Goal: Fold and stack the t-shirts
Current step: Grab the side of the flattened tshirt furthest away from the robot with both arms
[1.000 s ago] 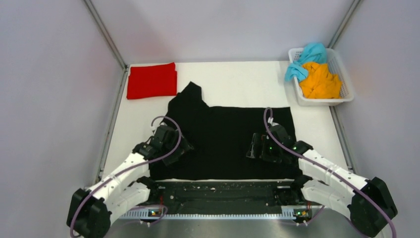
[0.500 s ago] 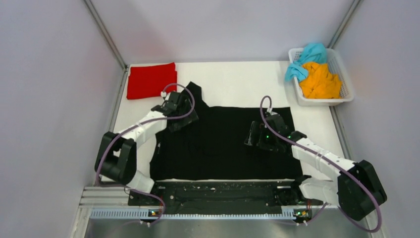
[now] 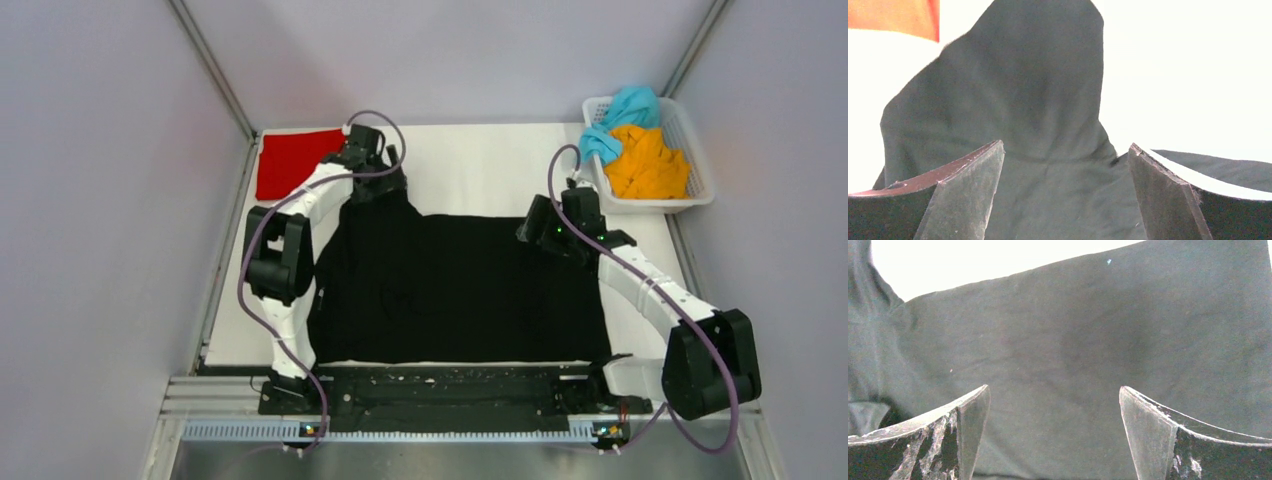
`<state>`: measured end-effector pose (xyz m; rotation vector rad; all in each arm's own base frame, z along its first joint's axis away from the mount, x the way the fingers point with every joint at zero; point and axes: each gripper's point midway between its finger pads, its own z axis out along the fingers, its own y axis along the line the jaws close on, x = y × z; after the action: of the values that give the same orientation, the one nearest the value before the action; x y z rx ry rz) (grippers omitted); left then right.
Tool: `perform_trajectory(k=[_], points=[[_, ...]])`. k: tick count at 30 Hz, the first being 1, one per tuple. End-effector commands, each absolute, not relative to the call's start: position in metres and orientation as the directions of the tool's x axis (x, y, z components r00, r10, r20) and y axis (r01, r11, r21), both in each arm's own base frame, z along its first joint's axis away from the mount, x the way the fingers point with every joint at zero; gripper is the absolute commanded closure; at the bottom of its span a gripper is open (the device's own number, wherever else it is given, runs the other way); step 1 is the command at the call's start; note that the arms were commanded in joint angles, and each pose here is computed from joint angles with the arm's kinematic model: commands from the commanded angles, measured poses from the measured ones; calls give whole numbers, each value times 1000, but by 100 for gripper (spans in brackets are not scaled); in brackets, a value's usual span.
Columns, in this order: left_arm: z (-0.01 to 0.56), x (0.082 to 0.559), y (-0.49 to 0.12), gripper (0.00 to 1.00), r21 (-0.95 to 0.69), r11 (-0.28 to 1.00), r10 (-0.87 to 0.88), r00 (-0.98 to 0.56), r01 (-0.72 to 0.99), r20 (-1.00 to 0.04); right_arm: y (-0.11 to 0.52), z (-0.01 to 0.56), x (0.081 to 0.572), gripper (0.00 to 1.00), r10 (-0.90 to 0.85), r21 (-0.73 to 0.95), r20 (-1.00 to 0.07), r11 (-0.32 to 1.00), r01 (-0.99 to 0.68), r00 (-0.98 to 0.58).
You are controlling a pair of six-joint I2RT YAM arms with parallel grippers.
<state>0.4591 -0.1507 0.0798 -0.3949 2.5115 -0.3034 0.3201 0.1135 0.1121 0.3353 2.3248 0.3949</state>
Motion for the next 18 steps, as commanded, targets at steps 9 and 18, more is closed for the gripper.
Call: perform_trajectory(k=[9,18], points=[[111,591,-143,1,-179,980,-187,-706,-86,-683,91,107,349,1,327,302,-661,940,160,-675],[79,634,-156,1,-353,934,-289,-683,-48,-671,87,92,348,1,323,273,-639,944,186,-698]])
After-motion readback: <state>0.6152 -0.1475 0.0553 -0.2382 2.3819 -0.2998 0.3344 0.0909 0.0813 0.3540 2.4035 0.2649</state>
